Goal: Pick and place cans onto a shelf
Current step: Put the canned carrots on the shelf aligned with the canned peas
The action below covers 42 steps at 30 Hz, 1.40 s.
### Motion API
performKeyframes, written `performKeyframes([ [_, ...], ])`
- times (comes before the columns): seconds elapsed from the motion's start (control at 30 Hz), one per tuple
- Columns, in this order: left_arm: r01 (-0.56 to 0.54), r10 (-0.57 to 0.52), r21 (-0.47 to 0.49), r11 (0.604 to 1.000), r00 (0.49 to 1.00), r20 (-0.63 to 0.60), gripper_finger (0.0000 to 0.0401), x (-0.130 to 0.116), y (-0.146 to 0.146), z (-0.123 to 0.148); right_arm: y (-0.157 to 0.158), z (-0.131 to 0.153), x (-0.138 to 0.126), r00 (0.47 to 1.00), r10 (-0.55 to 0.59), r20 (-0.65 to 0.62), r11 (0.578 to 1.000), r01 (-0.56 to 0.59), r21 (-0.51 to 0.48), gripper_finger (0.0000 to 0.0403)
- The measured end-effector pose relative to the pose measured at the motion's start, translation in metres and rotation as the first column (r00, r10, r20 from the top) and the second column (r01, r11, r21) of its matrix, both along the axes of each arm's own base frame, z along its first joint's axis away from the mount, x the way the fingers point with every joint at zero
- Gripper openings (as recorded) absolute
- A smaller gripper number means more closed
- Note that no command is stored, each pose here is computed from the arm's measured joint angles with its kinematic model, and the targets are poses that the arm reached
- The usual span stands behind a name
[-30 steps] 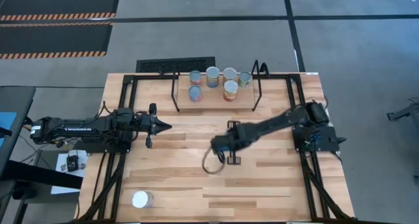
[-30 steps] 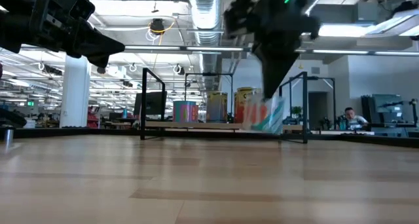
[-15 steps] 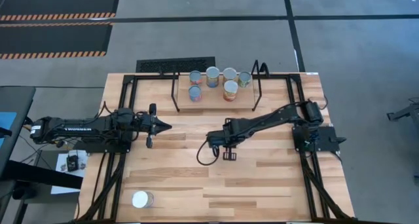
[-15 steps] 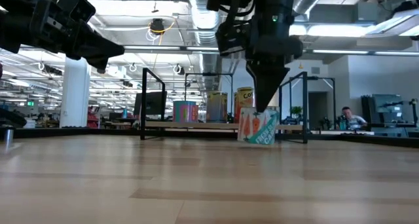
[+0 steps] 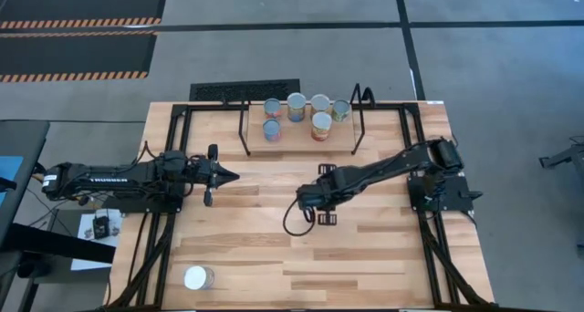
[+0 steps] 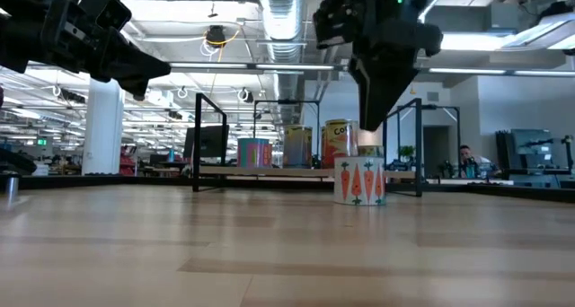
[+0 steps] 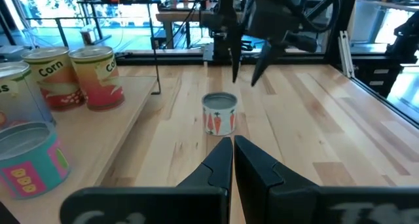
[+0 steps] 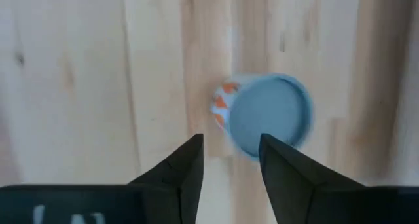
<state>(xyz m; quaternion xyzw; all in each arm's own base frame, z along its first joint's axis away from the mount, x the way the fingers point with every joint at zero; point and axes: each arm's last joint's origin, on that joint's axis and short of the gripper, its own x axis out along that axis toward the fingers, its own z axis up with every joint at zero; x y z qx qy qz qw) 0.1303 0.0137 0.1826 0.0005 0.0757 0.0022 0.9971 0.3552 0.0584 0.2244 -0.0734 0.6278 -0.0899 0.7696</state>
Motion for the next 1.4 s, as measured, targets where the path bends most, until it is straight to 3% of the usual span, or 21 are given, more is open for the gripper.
performKeyframes([
  [0.23, -0.001, 0.001, -0.007, 1.000, 1.000, 0.000, 0.0006, 0.000, 0.000, 0.000, -0.003, -0.034, -0.004, 0.998, -0.058, 0.031, 0.998, 0.058, -0.023, 0.0158],
  [0.43, -0.001, 0.001, -0.006, 1.000, 1.000, 0.004, 0.0006, 0.000, 0.000, 0.000, -0.005, -0.042, -0.010, 0.997, -0.077, 0.014, 0.995, 0.078, -0.058, 0.0096],
  [0.63, -0.002, 0.002, -0.006, 1.000, 1.000, 0.004, 0.0006, 0.000, 0.000, 0.000, -0.008, -0.042, -0.010, 0.999, -0.050, -0.006, 0.998, 0.050, -0.025, 0.0013],
  [0.8, -0.003, 0.003, -0.006, 1.000, 1.000, 0.003, 0.0006, 0.000, 0.000, 0.000, -0.014, -0.019, -0.014, 0.998, -0.055, -0.025, 0.998, 0.055, -0.024, 0.0018],
  [1.07, -0.004, 0.004, -0.006, 1.000, 1.000, 0.003, 0.0006, 0.000, 0.000, 0.000, -0.075, 0.033, -0.032, 0.965, -0.239, 0.107, 0.971, 0.240, 0.002, 0.0009],
  [1.2, -0.004, 0.004, -0.006, 1.000, 1.000, 0.002, 0.0006, 0.000, 0.000, 0.000, -0.115, 0.033, -0.037, 0.934, -0.343, 0.098, 0.939, 0.343, 0.019, 0.0006],
  [1.4, -0.004, 0.004, -0.006, 1.000, 1.000, 0.002, 0.0006, 0.000, 0.000, 0.000, -0.152, 0.017, -0.038, 0.920, -0.391, 0.043, 0.920, 0.389, 0.042, 0.0005],
])
